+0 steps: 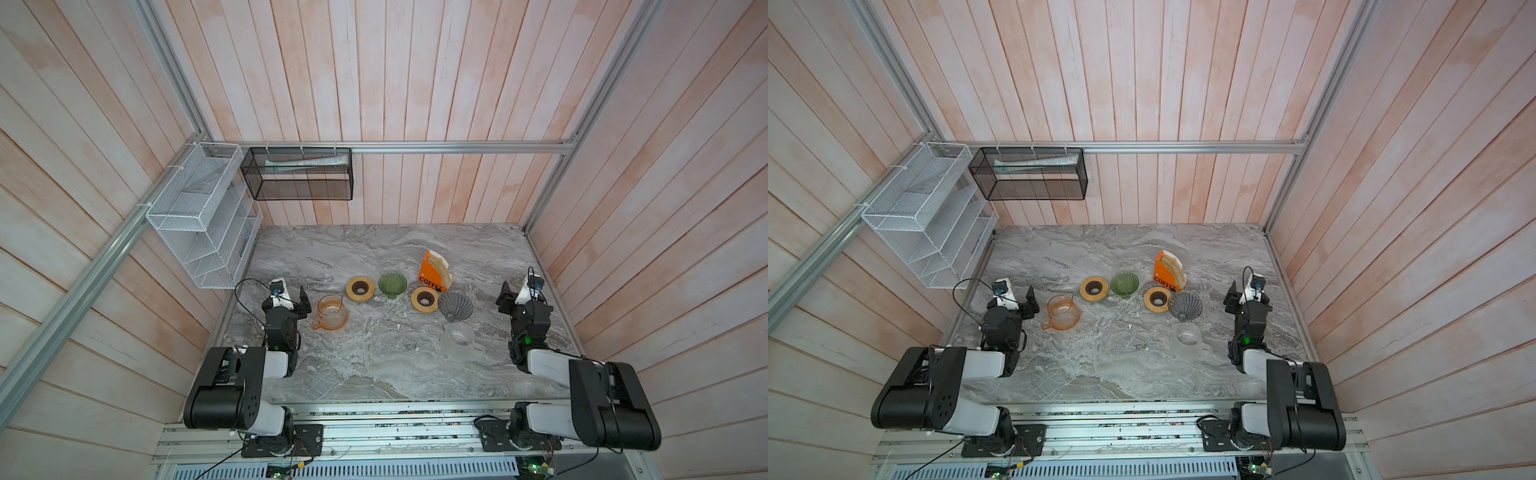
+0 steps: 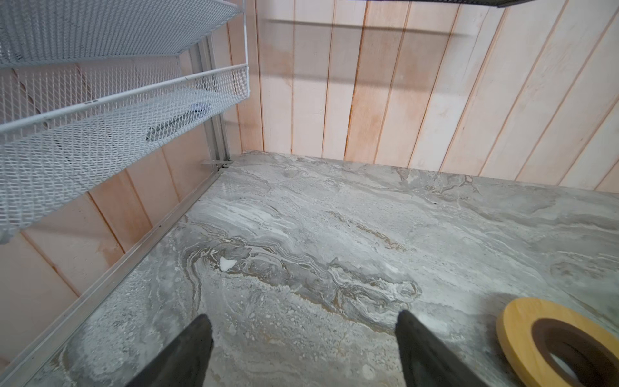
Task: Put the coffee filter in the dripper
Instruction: 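Move left gripper beside the clear pitcher while right gripper reaches toward white jug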
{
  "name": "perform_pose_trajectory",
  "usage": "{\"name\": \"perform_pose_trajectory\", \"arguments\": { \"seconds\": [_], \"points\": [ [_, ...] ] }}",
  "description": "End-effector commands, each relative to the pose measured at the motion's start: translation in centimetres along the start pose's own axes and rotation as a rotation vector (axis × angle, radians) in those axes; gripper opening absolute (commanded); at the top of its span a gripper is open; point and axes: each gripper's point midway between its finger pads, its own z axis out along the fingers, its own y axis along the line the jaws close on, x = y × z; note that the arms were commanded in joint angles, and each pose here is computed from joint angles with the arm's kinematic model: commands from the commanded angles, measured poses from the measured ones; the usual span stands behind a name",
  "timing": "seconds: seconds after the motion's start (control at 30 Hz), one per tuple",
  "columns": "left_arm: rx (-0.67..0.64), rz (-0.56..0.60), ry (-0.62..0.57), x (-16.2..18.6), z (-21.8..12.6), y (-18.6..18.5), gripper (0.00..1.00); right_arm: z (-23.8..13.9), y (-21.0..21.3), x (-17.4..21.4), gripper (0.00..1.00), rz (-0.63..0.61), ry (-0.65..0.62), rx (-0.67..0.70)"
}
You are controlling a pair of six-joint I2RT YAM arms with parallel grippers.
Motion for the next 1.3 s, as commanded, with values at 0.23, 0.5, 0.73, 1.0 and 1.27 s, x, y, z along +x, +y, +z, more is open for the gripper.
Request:
{"name": "perform_pose_trajectory", "arguments": {
  "seconds": [0.23, 0.5, 0.73, 1.0, 1.27],
  "points": [
    [0.015, -0.171, 0.078, -5.2, -1.8, -1.4, 0.81, -3.4, 2.7, -1.2, 0.66, 0.045, 0.172, 0.029],
    [0.213, -0.191, 0.156, -6.8, -5.1, -7.5, 0.79, -8.8, 5.7, 0.7, 0.62, 0.054, 0.326, 0.015],
    [0.330, -0.184, 0.199, -6.7, -6.7, -10.9, 0.76, -12.8, 7.0, 4.7, 0.51, 0.076, 0.566, 0.020],
    [0.360, -0.213, 0.199, -6.6, -7.0, -11.7, 0.76, -16.4, 6.9, 8.4, 0.34, 0.119, 0.783, 0.051],
    [0.375, -0.214, 0.194, -6.5, -6.8, -12.1, 0.76, -18.4, 5.9, 10.0, 0.34, 0.140, 0.899, 0.102]
  ]
}}
